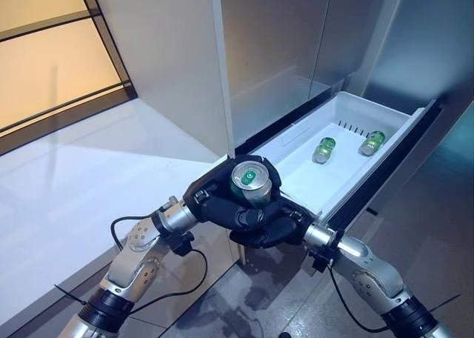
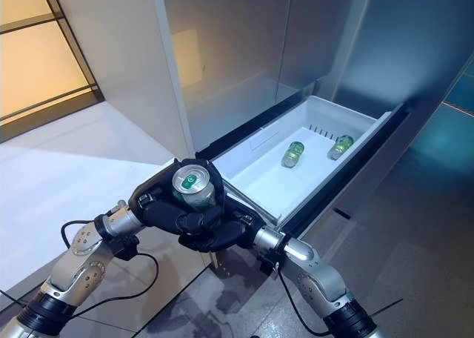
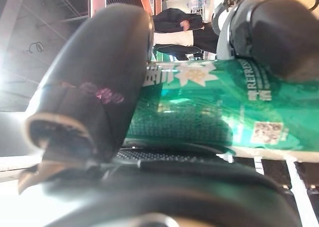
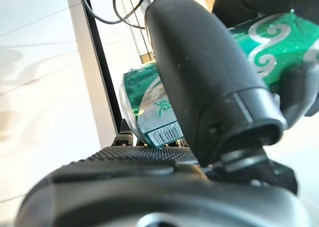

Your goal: Put drinks into fridge and close the fridge

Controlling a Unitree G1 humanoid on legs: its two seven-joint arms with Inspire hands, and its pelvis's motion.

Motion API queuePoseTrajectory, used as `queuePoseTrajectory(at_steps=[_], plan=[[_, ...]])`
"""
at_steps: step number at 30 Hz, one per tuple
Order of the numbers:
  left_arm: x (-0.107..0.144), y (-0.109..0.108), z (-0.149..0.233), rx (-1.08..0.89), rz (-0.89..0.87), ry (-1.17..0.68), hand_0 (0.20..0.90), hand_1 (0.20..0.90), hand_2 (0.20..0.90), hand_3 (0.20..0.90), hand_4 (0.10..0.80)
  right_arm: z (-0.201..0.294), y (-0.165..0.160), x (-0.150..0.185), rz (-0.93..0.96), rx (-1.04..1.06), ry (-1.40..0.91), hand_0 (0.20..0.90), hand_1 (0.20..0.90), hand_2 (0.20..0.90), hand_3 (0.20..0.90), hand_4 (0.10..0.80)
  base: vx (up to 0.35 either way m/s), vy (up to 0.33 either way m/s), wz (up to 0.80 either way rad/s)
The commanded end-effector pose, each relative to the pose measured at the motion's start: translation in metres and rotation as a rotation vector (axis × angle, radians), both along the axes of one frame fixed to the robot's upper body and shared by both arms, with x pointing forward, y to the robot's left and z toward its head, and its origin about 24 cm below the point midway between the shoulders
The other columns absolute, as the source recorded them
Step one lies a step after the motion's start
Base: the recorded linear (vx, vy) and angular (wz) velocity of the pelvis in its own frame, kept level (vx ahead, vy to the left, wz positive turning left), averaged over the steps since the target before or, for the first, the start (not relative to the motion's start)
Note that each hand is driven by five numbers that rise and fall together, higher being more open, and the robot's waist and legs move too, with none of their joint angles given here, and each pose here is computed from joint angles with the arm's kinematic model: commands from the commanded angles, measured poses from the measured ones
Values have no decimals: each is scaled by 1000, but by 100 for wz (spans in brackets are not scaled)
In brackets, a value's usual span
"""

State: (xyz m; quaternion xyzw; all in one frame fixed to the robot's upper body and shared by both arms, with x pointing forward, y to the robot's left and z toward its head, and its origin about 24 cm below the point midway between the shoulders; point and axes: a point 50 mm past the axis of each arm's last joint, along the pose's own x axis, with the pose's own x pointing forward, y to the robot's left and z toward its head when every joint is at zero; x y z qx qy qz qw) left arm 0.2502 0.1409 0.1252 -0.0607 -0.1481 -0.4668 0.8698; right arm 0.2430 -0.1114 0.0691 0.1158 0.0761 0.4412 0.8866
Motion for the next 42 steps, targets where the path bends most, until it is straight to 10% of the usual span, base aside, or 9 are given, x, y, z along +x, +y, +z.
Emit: queuePoseTrajectory(at_steps=[1, 4, 7, 29, 31, 42], plan=[[-6, -50, 60, -269, -242, -237, 300, 300, 300, 200, 100, 66, 87, -21, 457, 337, -163, 900, 900, 900, 900, 800, 0, 0, 0], [-6, -50, 59, -274, -243, -230, 300, 300, 300, 200, 100, 64, 88, -20, 453, 334, -158, 900, 900, 900, 900, 800, 3, 11, 0], [-5, -50, 59, -278, -236, -221, 300, 300, 300, 200, 100, 65, 89, -20, 451, 354, -149, 300, 300, 300, 200, 100, 0, 0, 0], [-5, -41, 45, -246, -105, -209, 300, 300, 300, 200, 100, 76, 76, -11, 269, 329, -266, 300, 300, 300, 200, 100, 0, 0, 0], [-5, -36, 45, -244, -67, -221, 900, 900, 900, 900, 800, 77, 71, -9, 245, 310, -283, 300, 300, 300, 200, 100, 0, 0, 0], [-6, 6, 62, -434, 264, -344, 900, 900, 900, 900, 800, 86, 45, 1, 95, 269, -355, 300, 300, 300, 200, 100, 3, -2, 0]])
